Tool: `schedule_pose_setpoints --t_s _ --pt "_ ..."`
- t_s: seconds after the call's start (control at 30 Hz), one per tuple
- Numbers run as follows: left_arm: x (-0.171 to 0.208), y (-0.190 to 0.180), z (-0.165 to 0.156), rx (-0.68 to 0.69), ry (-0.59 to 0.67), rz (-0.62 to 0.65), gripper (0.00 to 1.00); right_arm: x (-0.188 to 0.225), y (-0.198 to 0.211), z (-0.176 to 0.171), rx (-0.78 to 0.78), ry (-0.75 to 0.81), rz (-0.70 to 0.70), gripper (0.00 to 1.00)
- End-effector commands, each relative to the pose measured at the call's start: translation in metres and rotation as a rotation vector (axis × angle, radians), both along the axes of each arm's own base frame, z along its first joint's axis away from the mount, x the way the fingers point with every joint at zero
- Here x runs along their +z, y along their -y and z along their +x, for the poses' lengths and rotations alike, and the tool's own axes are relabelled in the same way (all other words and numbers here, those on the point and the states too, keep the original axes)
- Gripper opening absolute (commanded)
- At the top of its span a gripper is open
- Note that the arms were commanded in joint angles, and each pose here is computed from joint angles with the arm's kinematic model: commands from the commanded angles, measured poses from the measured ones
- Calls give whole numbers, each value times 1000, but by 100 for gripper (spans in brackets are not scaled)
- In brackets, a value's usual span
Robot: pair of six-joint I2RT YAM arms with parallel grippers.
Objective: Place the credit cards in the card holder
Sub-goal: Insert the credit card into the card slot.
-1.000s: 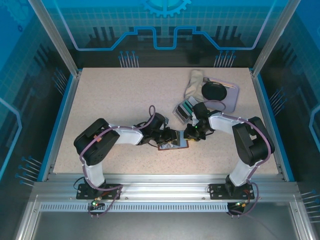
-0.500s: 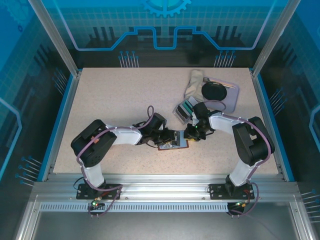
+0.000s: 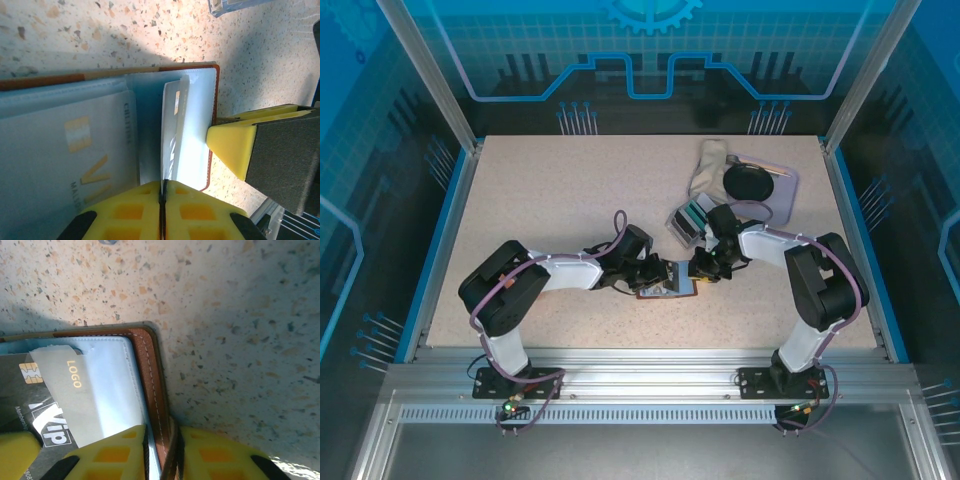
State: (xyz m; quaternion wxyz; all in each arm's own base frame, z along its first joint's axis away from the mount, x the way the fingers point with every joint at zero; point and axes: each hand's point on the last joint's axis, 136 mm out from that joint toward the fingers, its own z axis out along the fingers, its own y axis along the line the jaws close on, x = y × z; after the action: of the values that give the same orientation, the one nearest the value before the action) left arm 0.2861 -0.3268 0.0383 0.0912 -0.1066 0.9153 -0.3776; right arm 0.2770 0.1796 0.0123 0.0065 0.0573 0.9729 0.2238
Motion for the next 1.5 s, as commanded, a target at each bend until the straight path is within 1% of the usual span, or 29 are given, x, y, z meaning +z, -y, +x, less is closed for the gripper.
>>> schedule_pose_setpoints --t_s 0.0,0.13,0.3,0.33,0.7,1.1,1.2,1.47 --pt "7 6 -1 8 -14 -29 9 -27 -1 -15 -10 -80 0 20" --pt "6 13 1 16 -40 -65 9 -27 -4 -13 -18 -81 14 20" --pt "-1 17 0 15 -62 -61 9 -26 -5 -12 -26 -81 26 20" --pt "0 19 0 11 -63 -61 9 -32 -3 -20 -27 -103 21 20" --pt "-9 27 -5 -21 -93 -53 9 -31 -2 -19 -34 -99 24 20" --pt "1 7 -9 -29 -48 54 21 -27 3 -16 -28 -88 4 20" --pt "3 6 -8 -34 -41 65 20 -27 4 -16 -26 -87 0 20" --pt "4 5 -9 -71 -28 84 9 -27 3 -17 -22 -91 6 21"
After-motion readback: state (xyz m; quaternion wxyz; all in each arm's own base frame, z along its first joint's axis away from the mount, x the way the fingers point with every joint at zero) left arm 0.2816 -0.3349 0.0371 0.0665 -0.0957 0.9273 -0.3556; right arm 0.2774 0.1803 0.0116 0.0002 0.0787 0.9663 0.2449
